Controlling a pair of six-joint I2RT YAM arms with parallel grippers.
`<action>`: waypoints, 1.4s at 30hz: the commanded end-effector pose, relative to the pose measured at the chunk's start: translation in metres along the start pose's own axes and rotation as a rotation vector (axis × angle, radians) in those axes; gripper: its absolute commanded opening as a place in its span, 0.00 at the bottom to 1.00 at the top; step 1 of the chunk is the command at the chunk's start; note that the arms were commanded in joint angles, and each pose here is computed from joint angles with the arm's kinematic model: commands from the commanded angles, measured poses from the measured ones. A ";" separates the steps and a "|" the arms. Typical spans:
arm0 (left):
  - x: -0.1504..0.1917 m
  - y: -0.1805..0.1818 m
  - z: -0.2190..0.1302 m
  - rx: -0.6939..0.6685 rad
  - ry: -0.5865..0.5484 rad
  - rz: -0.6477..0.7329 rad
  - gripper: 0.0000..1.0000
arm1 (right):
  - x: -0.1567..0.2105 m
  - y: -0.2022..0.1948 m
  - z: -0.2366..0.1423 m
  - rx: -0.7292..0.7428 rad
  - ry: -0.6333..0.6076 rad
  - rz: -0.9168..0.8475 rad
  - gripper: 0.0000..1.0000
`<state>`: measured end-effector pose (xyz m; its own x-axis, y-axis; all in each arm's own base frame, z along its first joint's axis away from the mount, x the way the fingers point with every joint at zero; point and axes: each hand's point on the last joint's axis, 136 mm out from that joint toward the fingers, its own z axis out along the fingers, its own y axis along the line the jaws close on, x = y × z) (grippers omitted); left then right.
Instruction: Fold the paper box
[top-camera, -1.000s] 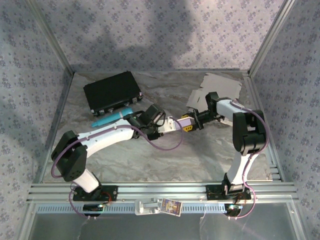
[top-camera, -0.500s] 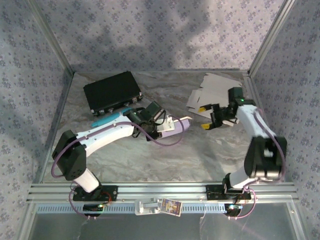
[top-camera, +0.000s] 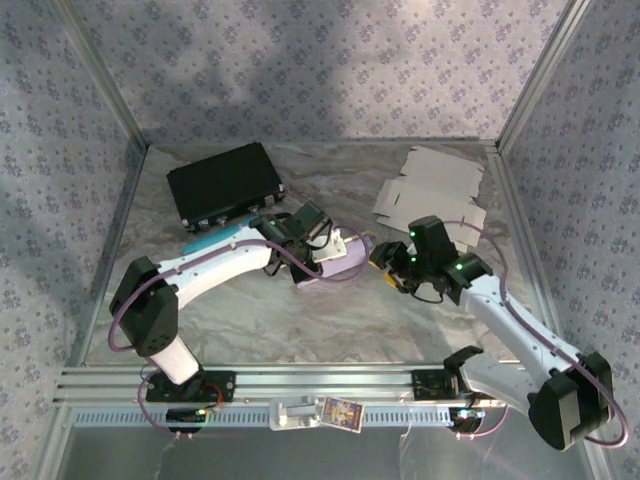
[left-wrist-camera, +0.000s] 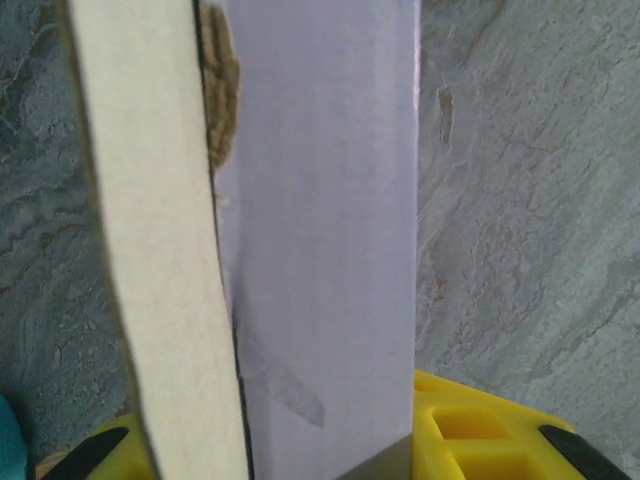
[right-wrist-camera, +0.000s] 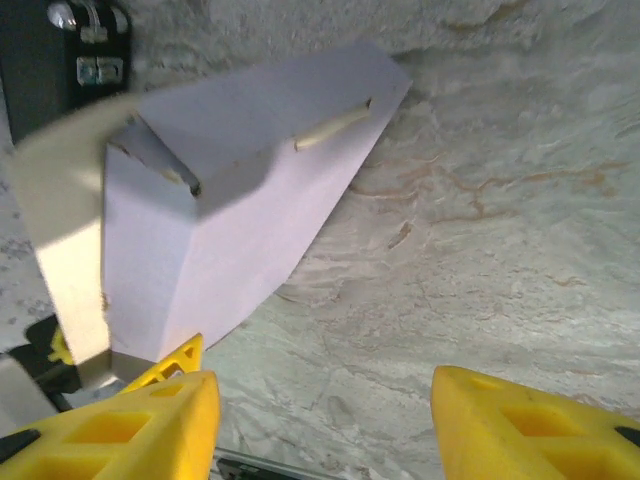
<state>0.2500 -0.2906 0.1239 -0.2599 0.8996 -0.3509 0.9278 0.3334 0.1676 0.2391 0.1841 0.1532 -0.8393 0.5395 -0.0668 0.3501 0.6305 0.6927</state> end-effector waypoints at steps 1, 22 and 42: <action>0.014 -0.010 0.007 0.060 0.075 -0.044 0.33 | -0.011 0.031 0.009 -0.073 -0.063 -0.019 0.58; -0.001 0.006 0.014 0.052 0.055 -0.076 0.37 | -0.018 0.043 0.047 -0.046 -0.029 0.035 0.50; -0.012 0.016 0.001 0.099 -0.047 -0.144 0.45 | -0.016 0.016 0.080 0.042 0.049 0.213 0.37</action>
<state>0.2685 -0.2917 0.1173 -0.3900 0.8417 -0.3735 0.9012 0.4321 0.0328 0.3067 0.2376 0.1378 -0.7786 0.6258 0.0463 0.4362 0.4867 0.7568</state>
